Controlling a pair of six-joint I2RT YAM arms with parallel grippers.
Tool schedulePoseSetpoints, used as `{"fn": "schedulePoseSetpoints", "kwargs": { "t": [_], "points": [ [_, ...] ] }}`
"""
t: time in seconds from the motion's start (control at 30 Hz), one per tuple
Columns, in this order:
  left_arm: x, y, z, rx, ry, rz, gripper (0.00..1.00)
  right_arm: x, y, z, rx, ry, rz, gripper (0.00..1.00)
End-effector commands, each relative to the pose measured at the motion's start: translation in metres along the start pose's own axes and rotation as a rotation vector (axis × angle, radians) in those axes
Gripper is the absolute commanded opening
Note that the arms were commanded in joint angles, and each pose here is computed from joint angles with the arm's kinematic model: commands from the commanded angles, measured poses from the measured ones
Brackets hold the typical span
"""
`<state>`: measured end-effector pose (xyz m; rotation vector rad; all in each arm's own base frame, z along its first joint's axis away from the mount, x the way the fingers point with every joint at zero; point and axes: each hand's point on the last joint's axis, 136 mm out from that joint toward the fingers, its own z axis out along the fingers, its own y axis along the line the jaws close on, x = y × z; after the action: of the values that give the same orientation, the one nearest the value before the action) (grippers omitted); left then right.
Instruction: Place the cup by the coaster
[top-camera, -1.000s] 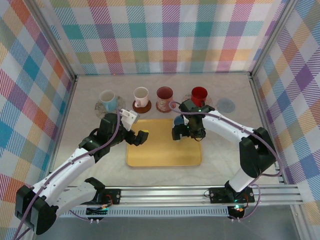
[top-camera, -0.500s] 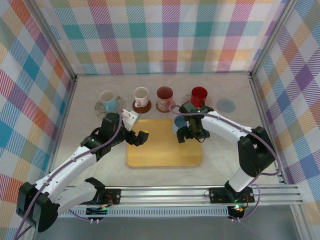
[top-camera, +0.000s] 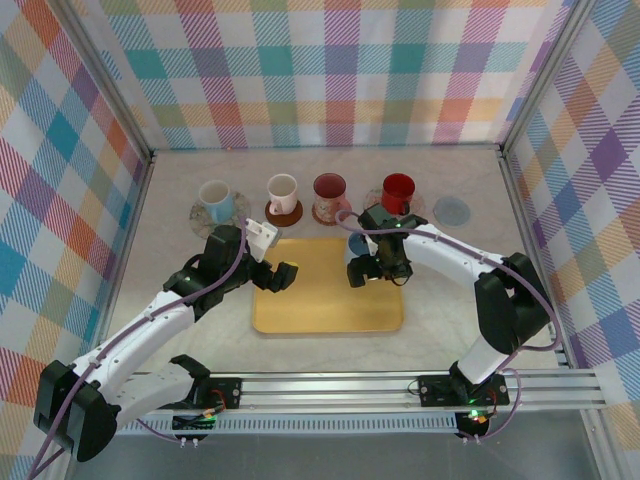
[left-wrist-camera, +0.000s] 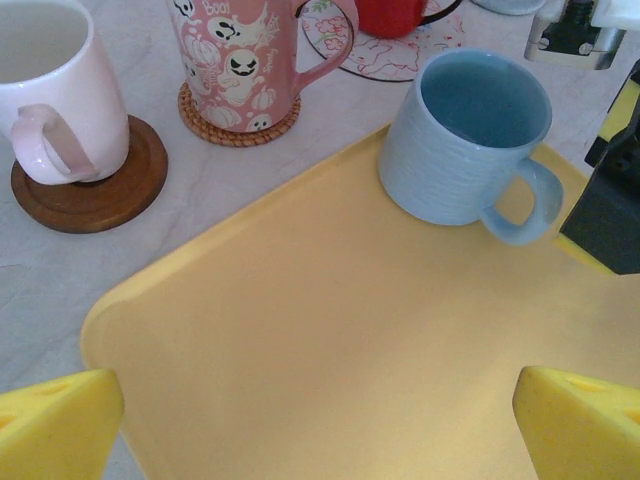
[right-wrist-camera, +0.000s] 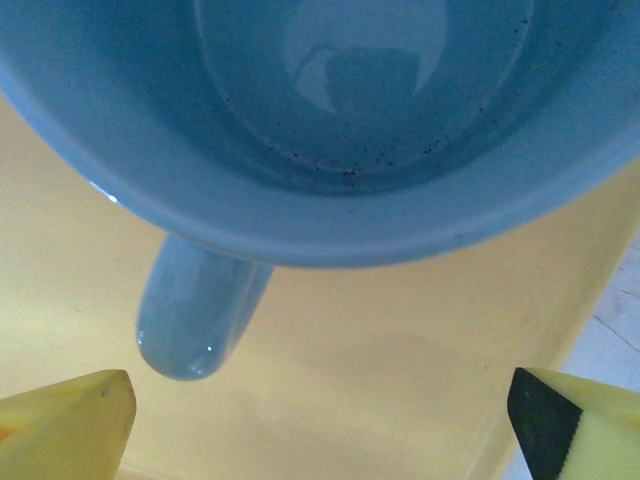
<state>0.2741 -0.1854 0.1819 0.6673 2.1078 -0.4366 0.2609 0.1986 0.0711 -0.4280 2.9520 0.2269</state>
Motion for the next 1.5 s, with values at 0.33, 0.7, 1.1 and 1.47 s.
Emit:
{"fn": "schedulePoseSetpoints", "kwargs": {
  "t": [0.33,0.7,1.1,1.47],
  "points": [
    [-0.013,0.0,0.002,0.01,-0.039,-0.011,1.0,-0.016,-0.01,0.021,0.085,-0.022,0.102,0.82],
    [-0.011,0.0,0.004,0.012,-0.035,-0.014,1.0,-0.012,-0.023,0.022,0.142,-0.046,0.061,0.61],
    [-0.011,0.0,0.004,0.011,-0.032,-0.014,1.0,-0.022,-0.009,0.031,0.069,-0.065,0.015,0.41],
    [-0.014,0.0,0.004,0.017,-0.036,-0.015,1.0,-0.021,-0.008,0.03,0.067,-0.062,-0.029,0.12]
  ]
}}
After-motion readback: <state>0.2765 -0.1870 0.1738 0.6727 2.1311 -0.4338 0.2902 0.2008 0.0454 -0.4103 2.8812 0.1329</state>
